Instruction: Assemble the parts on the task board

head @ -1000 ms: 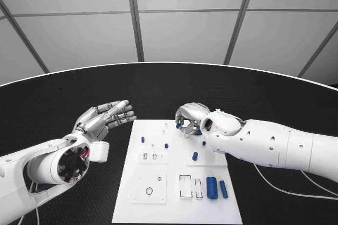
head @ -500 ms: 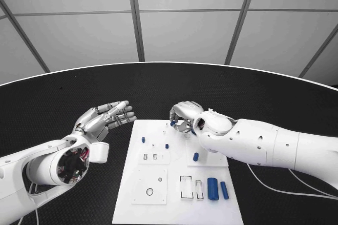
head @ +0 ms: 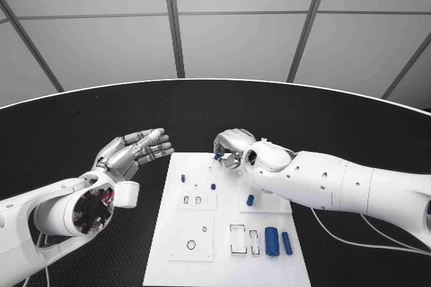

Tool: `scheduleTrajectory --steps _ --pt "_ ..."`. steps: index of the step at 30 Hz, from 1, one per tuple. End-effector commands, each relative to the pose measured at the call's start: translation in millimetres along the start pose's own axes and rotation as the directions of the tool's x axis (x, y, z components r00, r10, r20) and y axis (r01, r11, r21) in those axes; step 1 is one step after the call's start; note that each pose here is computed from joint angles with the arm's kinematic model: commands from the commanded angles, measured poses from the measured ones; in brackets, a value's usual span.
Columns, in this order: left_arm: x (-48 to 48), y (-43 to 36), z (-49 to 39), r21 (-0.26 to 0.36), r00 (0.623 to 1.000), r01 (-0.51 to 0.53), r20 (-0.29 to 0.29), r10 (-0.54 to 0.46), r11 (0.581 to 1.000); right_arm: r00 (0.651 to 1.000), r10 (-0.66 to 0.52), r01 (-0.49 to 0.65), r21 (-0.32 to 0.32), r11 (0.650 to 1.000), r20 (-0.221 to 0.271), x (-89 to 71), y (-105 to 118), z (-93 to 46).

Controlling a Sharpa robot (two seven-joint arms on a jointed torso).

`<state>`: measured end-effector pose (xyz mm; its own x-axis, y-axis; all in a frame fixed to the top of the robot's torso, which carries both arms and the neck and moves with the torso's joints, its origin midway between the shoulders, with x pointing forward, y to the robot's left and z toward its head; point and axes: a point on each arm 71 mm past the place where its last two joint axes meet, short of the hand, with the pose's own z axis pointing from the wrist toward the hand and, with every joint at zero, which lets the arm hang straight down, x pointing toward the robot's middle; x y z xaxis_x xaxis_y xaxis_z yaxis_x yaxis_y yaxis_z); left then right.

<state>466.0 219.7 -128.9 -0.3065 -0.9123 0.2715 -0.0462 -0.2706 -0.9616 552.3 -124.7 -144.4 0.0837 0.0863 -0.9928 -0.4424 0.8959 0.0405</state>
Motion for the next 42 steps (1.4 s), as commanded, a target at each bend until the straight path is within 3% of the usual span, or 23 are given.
scheduleTrajectory --steps 1,42 --pt "0.0 -0.2 0.1 0.000 1.000 0.000 0.000 0.000 1.000 1.000 0.001 -0.001 -0.001 1.000 0.003 0.0 0.9 0.8" --pt "5.7 -8.3 2.2 0.013 1.000 0.001 -0.021 -0.001 1.000 1.000 -0.013 0.013 0.000 1.000 -0.020 4.6 7.2 12.8"
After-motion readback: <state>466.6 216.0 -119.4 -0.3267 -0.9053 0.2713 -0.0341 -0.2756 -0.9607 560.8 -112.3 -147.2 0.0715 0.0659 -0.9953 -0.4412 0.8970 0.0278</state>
